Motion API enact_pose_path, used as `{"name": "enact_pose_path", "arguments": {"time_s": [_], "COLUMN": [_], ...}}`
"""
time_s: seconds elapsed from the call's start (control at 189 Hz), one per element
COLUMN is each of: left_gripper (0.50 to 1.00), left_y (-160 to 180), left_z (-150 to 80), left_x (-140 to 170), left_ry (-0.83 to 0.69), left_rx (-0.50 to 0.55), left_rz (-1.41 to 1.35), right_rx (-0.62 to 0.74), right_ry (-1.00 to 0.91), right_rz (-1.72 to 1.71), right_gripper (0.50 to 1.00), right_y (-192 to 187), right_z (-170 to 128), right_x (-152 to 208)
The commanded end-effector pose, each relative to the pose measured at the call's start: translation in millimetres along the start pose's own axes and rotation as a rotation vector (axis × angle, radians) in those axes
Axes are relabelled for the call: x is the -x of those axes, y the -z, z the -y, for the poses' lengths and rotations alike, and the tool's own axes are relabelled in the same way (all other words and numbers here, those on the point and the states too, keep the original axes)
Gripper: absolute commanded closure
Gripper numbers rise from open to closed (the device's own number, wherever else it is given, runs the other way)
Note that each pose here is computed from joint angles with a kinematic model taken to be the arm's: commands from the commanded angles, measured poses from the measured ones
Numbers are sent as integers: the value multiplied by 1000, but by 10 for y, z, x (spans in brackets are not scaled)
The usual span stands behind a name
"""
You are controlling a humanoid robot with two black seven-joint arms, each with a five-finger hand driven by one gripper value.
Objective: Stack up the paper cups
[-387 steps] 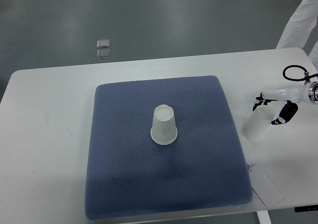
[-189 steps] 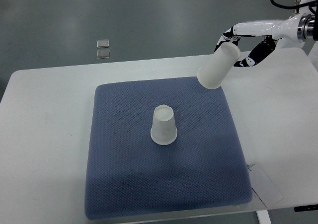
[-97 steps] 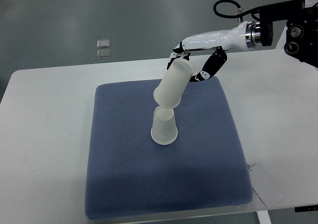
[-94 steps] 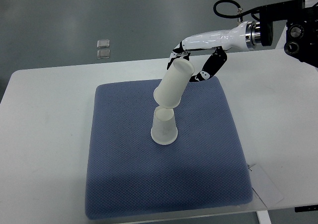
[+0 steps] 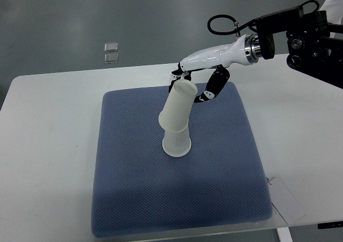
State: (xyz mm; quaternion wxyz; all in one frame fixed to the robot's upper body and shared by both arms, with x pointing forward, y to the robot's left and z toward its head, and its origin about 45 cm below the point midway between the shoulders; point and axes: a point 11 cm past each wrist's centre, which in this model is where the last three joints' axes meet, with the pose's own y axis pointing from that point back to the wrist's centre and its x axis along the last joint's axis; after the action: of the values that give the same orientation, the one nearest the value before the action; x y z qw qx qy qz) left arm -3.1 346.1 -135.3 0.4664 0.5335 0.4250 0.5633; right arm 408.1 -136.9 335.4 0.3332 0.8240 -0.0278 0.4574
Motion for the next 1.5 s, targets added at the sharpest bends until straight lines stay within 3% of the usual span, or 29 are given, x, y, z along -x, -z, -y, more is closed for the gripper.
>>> {"name": "enact_pose_path", "arguments": {"time_s": [0.0,0.642,1.283,1.495], "left_gripper": [500,500,500,500], "left_y": [0,0,0,0], "left_z": [0,0,0,0], "left_x": [0,0,0,0], "left_ry": [0,0,0,0], "left_rx": [0,0,0,0], "left_rz": [0,0,0,0], "right_rx": [6,14,23,39], "right_ry": [4,5,56,41], "right_rz": [-13,-43,-67,-62], "right_gripper": [836,828,822,781], "right_y": [-2,63,40,4], "right_z": [8,-160,108,136], "right_x": [6,-182,113,127]}}
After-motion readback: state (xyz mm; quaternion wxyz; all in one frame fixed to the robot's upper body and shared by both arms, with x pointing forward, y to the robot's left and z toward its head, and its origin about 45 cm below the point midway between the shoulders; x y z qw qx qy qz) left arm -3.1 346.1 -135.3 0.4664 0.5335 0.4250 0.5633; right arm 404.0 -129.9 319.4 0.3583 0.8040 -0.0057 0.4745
